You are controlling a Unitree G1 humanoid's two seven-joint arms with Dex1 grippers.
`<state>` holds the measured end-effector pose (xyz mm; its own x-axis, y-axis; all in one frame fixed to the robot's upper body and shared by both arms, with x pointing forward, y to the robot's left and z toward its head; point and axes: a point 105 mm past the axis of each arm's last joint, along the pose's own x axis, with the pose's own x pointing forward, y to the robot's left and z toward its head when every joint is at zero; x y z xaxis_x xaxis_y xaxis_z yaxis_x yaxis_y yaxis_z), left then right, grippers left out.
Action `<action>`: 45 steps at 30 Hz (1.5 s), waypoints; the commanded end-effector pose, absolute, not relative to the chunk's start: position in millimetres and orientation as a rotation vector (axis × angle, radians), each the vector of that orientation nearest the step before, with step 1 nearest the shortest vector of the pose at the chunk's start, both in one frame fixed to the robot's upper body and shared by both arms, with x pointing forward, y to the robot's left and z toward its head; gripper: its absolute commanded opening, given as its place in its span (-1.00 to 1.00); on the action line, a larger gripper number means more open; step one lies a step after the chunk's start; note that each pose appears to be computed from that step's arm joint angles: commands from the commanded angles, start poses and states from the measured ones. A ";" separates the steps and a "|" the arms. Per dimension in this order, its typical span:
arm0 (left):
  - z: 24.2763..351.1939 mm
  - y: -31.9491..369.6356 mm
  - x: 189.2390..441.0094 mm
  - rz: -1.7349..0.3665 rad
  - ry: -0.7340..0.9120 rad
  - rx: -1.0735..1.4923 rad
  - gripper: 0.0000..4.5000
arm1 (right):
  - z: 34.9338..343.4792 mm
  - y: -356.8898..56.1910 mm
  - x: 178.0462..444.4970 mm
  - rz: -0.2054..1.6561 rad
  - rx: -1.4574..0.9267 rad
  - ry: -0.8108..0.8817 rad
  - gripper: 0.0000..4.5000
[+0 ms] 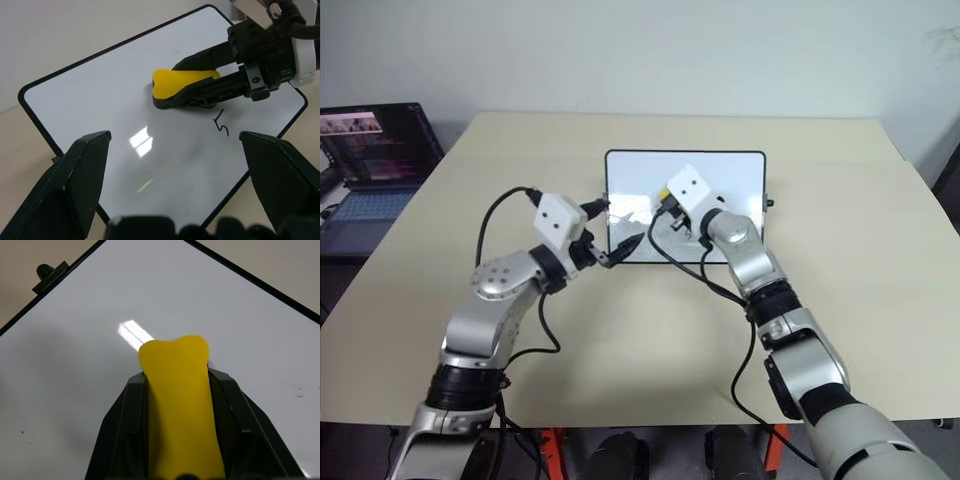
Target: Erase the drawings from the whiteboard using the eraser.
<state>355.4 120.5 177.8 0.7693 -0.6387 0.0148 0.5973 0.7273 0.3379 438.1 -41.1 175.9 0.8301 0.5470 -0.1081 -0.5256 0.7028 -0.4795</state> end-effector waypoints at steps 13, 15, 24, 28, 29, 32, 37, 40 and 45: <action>196.6 118.0 355.0 -0.686 -0.211 0.335 1.00 | 139.3 -97.5 424.6 0.522 -0.583 0.098 -0.42; 196.5 118.3 355.1 -0.684 -0.211 0.337 1.00 | 136.4 -103.2 422.6 0.518 -0.593 0.109 -0.42; 195.9 117.9 355.9 -0.684 -0.208 0.336 1.00 | 142.7 -119.3 421.4 0.496 -0.604 0.113 -0.42; 195.7 117.0 355.9 -0.688 -0.208 0.334 1.00 | 165.4 -104.5 419.9 0.511 -0.561 0.053 -0.42; 195.6 117.0 356.0 -0.688 -0.208 0.334 1.00 | 171.3 -99.1 418.9 0.519 -0.548 0.040 -0.42; 195.8 115.8 356.2 -0.692 -0.209 0.335 1.00 | 183.4 -86.4 415.1 0.536 -0.504 0.029 -0.42; 195.9 115.8 356.5 -0.693 -0.208 0.335 1.00 | 208.1 -63.1 405.5 0.565 -0.449 -0.026 -0.42; 195.5 116.1 356.5 -0.693 -0.206 0.335 1.00 | 214.2 -54.0 401.8 0.579 -0.425 -0.039 -0.42; 196.4 115.7 356.4 -0.693 -0.209 0.337 1.00 | 221.6 -30.9 396.4 0.622 -0.390 -0.073 -0.42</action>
